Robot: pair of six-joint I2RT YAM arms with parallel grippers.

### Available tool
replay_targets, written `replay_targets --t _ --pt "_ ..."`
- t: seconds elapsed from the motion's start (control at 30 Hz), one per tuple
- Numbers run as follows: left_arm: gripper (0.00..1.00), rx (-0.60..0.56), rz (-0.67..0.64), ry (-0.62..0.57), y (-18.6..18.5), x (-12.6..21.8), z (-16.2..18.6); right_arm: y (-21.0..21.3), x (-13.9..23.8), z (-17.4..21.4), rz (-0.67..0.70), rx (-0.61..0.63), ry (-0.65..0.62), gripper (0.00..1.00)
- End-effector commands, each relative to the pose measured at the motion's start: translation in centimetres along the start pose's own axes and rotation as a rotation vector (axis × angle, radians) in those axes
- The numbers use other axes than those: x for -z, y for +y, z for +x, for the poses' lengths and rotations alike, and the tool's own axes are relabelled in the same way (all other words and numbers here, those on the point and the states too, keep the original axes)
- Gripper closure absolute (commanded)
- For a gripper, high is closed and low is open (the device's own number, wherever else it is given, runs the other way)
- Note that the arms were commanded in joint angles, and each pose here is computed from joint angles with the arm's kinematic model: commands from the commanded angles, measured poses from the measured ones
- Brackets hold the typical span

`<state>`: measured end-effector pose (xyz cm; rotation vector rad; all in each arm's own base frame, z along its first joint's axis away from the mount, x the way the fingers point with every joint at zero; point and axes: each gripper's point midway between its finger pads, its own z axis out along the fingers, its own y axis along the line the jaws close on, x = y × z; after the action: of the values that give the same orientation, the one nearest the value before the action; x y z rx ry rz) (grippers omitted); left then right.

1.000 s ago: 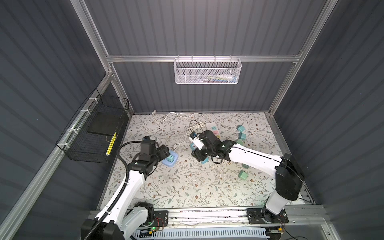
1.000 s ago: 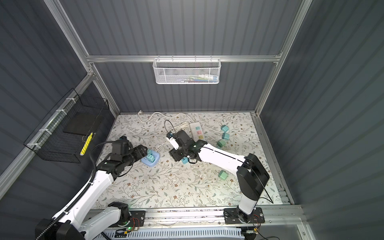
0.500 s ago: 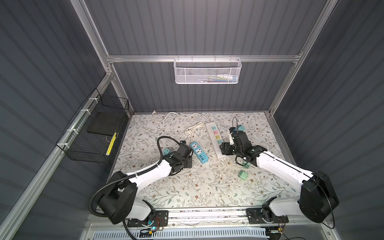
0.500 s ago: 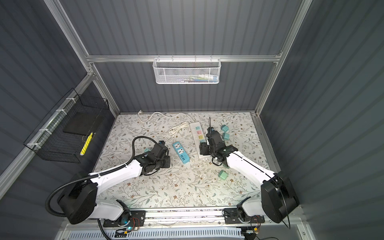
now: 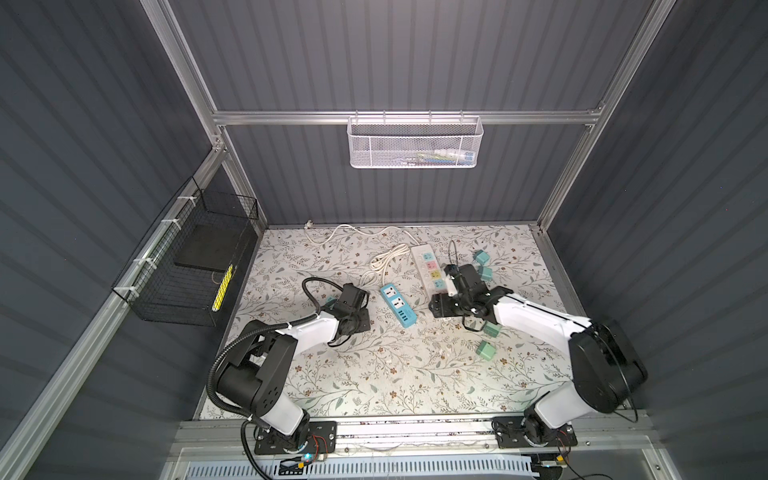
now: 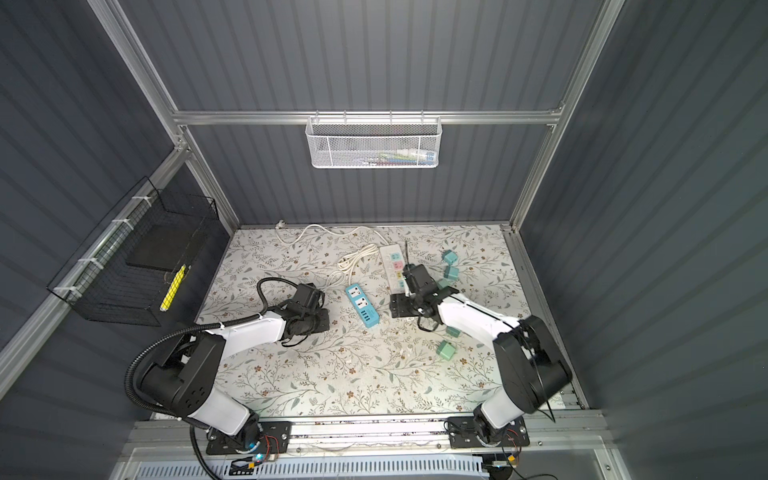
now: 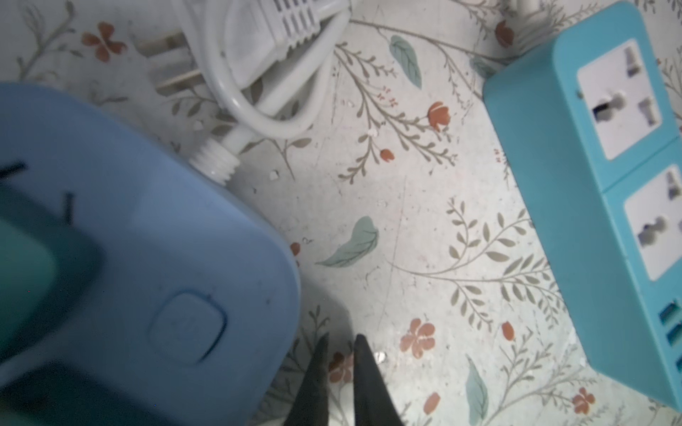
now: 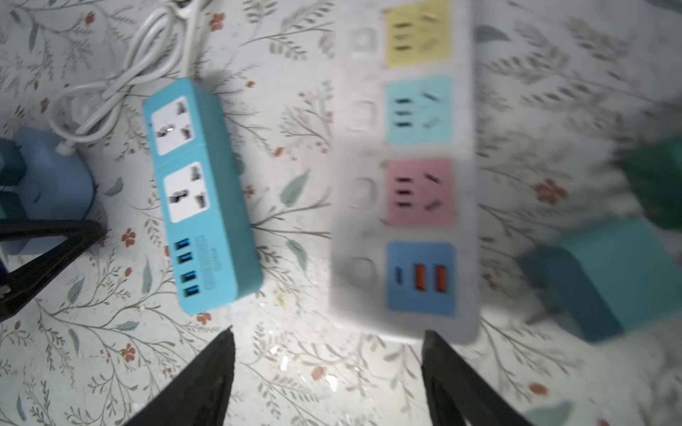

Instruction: Insert the plug

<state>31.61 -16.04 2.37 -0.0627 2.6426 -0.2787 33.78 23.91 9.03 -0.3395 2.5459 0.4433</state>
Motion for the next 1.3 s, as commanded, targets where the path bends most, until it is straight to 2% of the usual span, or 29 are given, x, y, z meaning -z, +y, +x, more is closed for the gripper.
replay_targets --t 0.0,0.17,0.33,0.43,0.63,0.77,0.87,0.93,1.03,1.17,1.27 --pt "0.85 -0.022 -0.056 -0.017 1.2 -0.3 -0.9 2.8 -1.5 -1.8 0.008 0.187 -0.007 0.16" --pt "0.86 0.026 -0.095 -0.032 3.5 -0.7 -2.5 5.8 -5.0 -1.9 -0.007 0.301 0.061 0.12" --pt "0.88 0.082 -0.140 -0.037 5.9 -1.5 -3.9 7.5 -7.2 -1.7 0.003 0.349 0.096 0.10" --pt "0.90 0.109 -0.117 -0.050 6.1 -1.9 -4.9 7.7 -8.1 -0.8 0.054 0.372 0.129 0.11" --pt "0.90 0.110 -0.099 -0.103 5.3 -1.6 -7.7 7.4 -9.0 0.4 0.127 0.328 0.144 0.22" --pt "0.89 0.120 -0.034 -0.140 3.7 -0.1 -9.6 7.8 -8.4 0.7 0.142 0.225 0.130 0.35" --pt "0.88 0.133 0.001 -0.184 3.1 1.8 -10.6 8.2 -7.8 1.2 0.154 0.121 0.102 0.49" --pt "0.88 0.135 0.006 -0.211 3.0 2.9 -10.9 8.3 -7.6 1.7 0.163 0.065 0.087 0.51" --pt "0.87 0.139 0.027 -0.232 2.6 4.3 -11.2 9.0 -7.6 2.9 0.177 0.037 0.087 0.49" --pt "0.83 0.146 0.089 -0.260 1.6 6.2 -11.5 11.1 -7.2 3.7 0.156 0.029 0.060 0.31" --pt "0.74 0.130 0.138 -0.275 0.7 7.7 -12.0 12.2 -5.6 3.1 0.112 0.017 0.044 0.24"
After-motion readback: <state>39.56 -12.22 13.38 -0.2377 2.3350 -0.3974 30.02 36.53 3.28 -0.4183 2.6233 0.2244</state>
